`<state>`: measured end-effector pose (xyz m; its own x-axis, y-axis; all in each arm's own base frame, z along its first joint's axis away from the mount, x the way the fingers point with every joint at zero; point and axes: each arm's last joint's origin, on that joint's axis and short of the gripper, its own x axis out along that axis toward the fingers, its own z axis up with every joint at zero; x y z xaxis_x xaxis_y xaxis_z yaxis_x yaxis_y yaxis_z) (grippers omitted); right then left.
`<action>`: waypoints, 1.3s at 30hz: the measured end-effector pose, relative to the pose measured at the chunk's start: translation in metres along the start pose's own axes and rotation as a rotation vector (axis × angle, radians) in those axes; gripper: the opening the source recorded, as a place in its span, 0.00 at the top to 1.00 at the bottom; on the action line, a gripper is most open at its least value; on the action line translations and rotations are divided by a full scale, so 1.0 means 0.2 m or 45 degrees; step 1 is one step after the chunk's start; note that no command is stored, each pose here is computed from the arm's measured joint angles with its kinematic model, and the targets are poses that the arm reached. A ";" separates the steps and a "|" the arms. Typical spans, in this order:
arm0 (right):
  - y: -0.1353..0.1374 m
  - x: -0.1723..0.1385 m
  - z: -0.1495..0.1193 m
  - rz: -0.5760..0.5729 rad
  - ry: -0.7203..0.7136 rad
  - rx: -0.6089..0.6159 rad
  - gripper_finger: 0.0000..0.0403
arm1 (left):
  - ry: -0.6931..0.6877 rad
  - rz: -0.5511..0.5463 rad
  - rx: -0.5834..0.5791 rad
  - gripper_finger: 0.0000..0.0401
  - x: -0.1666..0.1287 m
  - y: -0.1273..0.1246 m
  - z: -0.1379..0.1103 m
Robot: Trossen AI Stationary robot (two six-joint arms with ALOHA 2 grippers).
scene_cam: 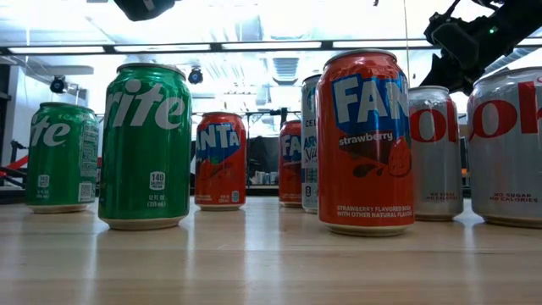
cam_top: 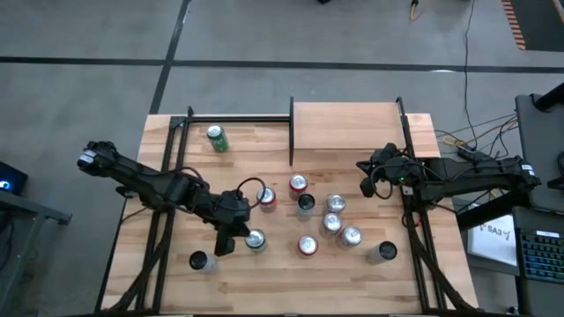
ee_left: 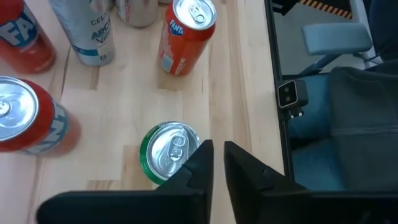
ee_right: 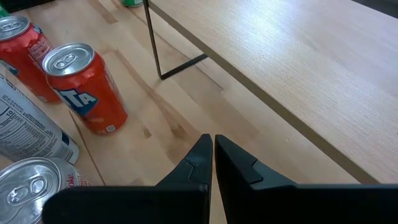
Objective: Place canned beverage on shelf
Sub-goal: Put the bottom green soda can on the shelf
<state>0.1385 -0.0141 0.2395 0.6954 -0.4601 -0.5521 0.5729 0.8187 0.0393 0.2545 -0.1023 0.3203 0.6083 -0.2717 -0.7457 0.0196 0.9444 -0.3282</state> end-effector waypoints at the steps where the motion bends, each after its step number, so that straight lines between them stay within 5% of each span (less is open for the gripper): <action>1: 0.00 0.00 0.00 0.000 0.001 0.000 0.98 | -0.007 0.000 0.000 0.91 0.00 0.00 0.00; 17: 0.00 0.00 0.00 0.000 0.000 0.000 0.98 | -0.025 -0.021 0.013 0.52 0.02 -0.09 -0.03; 28: 0.00 0.00 0.00 0.003 0.001 0.010 0.98 | -0.049 0.162 0.161 0.17 0.10 -0.11 -0.05; 39: 0.00 0.00 0.00 0.004 0.002 0.001 0.98 | 0.098 0.282 0.222 0.13 0.22 -0.08 -0.08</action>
<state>0.1385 -0.0141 0.2395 0.6966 -0.4566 -0.5535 0.5709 0.8200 0.0420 0.2681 -0.1321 0.2825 0.5511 -0.0620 -0.8322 0.0327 0.9981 -0.0527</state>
